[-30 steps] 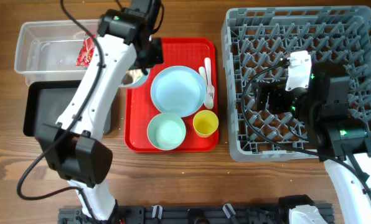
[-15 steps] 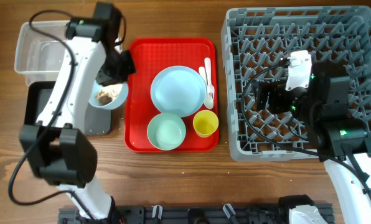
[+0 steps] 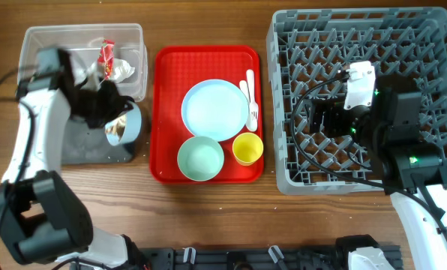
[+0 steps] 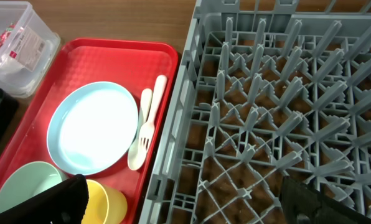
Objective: Sort waste into correct bins and load items into the dishwasher rack
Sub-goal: 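Move the bowl over the black tray and tip out the scraps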
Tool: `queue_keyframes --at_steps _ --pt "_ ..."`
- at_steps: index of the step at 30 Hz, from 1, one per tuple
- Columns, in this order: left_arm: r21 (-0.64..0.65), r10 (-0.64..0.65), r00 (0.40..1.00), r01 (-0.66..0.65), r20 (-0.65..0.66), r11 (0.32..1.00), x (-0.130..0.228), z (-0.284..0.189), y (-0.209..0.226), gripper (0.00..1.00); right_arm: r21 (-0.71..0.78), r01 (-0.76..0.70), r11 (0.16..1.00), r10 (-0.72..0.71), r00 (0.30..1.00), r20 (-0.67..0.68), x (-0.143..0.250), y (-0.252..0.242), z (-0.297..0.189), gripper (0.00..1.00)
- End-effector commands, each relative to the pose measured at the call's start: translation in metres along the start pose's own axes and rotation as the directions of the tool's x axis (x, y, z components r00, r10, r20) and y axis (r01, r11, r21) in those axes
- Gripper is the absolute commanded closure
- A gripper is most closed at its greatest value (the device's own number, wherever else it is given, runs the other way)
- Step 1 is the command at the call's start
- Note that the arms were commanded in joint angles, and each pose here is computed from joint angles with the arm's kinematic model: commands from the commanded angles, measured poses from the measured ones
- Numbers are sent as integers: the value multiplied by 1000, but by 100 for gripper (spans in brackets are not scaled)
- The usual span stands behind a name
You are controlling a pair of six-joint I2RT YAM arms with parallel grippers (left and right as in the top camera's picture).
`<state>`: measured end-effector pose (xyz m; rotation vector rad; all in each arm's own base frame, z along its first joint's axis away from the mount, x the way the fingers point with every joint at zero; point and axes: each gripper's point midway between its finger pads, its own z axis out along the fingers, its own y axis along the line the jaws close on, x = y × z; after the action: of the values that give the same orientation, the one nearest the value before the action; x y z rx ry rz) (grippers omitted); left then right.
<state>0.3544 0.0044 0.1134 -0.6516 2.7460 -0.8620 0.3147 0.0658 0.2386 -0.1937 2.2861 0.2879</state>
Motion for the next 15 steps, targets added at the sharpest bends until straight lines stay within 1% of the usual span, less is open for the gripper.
queue_keyframes --at_steps 1,3,6,10,15 --pt "307 -44 999 37 15 951 5 -10 4 96 -23 -3 1000 3 1000 12 -6 5 -2 0" --pt "413 -91 994 60 56 909 -1 -19 13 96 -23 -3 1000 4 1000 12 -6 5 -2 0" --pt "529 -152 983 73 107 845 -8 -37 25 96 -23 -3 1000 4 1000 12 -6 5 -2 0" --pt "607 -240 957 94 164 789 -16 -64 47 96 -23 -4 1000 4 1000 12 -6 5 -2 0" --pt "715 -289 936 60 203 696 -22 -98 51 96 -27 -4 1000 5 1000 12 -6 5 -2 0"
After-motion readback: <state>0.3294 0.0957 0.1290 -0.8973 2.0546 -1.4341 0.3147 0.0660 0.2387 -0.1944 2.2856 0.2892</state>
